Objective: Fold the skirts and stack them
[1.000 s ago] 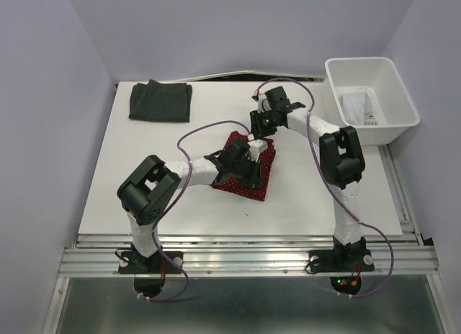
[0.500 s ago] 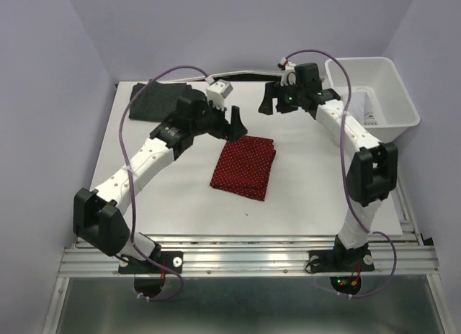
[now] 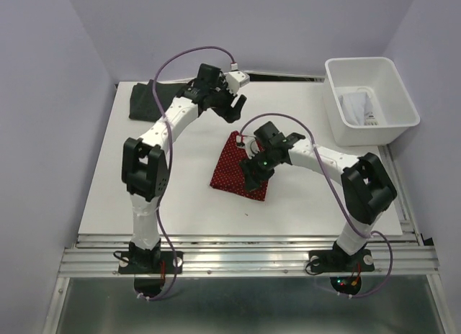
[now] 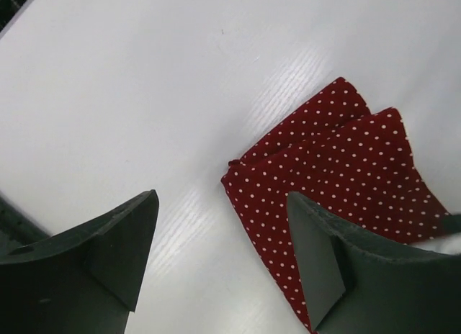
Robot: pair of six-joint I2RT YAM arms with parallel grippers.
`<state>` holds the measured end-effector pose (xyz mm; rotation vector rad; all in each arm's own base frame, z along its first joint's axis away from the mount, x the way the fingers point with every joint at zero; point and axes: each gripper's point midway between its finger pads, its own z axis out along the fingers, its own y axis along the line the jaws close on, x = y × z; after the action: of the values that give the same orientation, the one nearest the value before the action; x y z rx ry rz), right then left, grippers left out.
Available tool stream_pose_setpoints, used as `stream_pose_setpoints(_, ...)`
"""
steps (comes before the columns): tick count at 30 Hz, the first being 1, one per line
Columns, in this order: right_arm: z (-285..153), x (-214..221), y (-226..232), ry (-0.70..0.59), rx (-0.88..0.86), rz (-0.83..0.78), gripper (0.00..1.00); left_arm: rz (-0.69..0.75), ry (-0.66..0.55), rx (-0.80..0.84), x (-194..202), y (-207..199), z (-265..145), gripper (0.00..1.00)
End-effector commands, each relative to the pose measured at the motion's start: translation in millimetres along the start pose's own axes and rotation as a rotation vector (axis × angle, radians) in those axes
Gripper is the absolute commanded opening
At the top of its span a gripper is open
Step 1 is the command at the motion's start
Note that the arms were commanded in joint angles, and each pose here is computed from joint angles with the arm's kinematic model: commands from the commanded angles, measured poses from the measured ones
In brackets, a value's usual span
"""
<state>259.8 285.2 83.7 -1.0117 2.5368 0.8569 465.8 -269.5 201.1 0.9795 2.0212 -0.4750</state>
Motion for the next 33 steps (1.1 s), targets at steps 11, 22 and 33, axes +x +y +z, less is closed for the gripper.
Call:
stream_pose_setpoints(11, 9.5, 39.2, 24.9, 0.039, 0.113, -0.318, 0.60, -0.090, -0.034, 0.195, -6.9, 3.0, 85.4, 0.70)
stream_pose_setpoints(22, 35.4, 39.5, -43.1, 0.114, 0.387, -0.371, 0.50, -0.062, 0.010, 0.393, 31.1, -37.0, 80.5, 0.70)
stream_pose_setpoints(33, -13.5, 52.5, -109.2, 0.171, 0.673, -0.617, 0.23, -0.081, 0.098, 0.353, 68.2, -23.0, 78.7, 0.49)
